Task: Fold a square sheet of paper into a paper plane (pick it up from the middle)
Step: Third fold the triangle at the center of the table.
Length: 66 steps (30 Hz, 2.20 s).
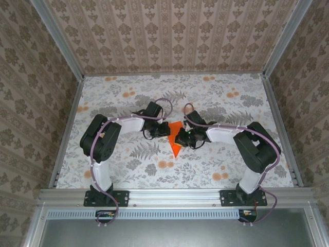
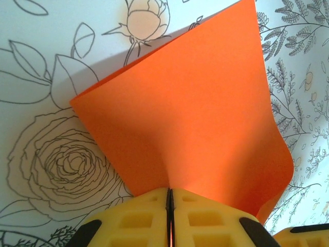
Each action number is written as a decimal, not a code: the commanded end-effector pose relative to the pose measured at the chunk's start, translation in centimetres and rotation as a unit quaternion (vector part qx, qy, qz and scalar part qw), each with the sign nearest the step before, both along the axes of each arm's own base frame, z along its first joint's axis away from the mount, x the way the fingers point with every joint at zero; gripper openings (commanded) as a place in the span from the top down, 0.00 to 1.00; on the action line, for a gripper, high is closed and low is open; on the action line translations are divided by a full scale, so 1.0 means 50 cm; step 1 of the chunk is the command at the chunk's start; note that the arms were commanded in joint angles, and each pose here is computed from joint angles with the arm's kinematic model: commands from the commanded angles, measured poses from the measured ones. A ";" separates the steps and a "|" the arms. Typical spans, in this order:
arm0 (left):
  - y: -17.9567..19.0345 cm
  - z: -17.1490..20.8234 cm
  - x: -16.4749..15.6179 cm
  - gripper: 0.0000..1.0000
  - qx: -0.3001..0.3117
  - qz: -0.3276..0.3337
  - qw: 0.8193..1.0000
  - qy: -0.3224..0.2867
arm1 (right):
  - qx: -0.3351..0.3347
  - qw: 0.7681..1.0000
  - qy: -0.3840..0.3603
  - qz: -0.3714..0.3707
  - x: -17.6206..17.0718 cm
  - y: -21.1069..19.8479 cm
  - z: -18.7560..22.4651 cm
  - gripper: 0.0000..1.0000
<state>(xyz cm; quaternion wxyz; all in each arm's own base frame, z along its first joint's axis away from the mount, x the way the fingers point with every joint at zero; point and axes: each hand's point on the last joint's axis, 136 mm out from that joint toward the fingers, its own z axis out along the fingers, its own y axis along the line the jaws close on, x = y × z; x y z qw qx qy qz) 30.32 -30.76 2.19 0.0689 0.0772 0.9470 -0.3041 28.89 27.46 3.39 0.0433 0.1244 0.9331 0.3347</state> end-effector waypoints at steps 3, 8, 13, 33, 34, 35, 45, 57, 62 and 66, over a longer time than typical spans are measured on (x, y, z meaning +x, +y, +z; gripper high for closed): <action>0.003 -0.014 -0.010 0.90 0.013 -0.012 1.000 0.013 | -0.015 1.000 0.014 -0.007 -0.008 -0.007 -0.023 0.98; 0.003 -0.016 -0.011 0.90 0.013 -0.013 1.000 0.015 | -0.008 1.000 0.011 -0.007 -0.001 0.000 -0.024 0.98; 0.002 -0.017 -0.011 0.90 0.012 -0.012 1.000 0.016 | -0.006 1.000 0.013 -0.007 0.001 0.003 -0.032 0.98; 0.003 -0.020 -0.016 0.90 0.013 -0.012 1.000 0.021 | -0.008 1.000 0.017 -0.004 0.002 0.006 -0.048 0.98; 0.003 -0.021 -0.017 0.90 0.013 -0.012 1.000 0.021 | -0.008 1.000 0.017 -0.004 0.002 0.006 -0.049 0.98; 0.003 -0.020 -0.016 0.90 0.013 -0.012 1.000 0.021 | -0.008 1.000 0.017 -0.005 0.002 0.006 -0.049 0.98; 0.005 -0.022 -0.017 0.90 0.017 -0.011 1.000 0.020 | -0.013 1.000 0.016 -0.003 0.005 0.005 -0.055 0.98; 0.035 0.054 0.021 0.80 -0.004 0.049 0.999 -0.010 | -0.028 0.999 0.034 0.001 -0.010 -0.005 -0.072 0.82; 0.072 0.082 0.037 0.76 -0.003 0.088 0.996 -0.026 | -0.029 0.999 0.037 0.000 -0.011 -0.004 -0.074 0.73; 0.100 0.092 0.041 0.74 -0.008 0.115 0.993 -0.032 | -0.029 0.999 0.036 0.000 -0.010 -0.005 -0.072 0.67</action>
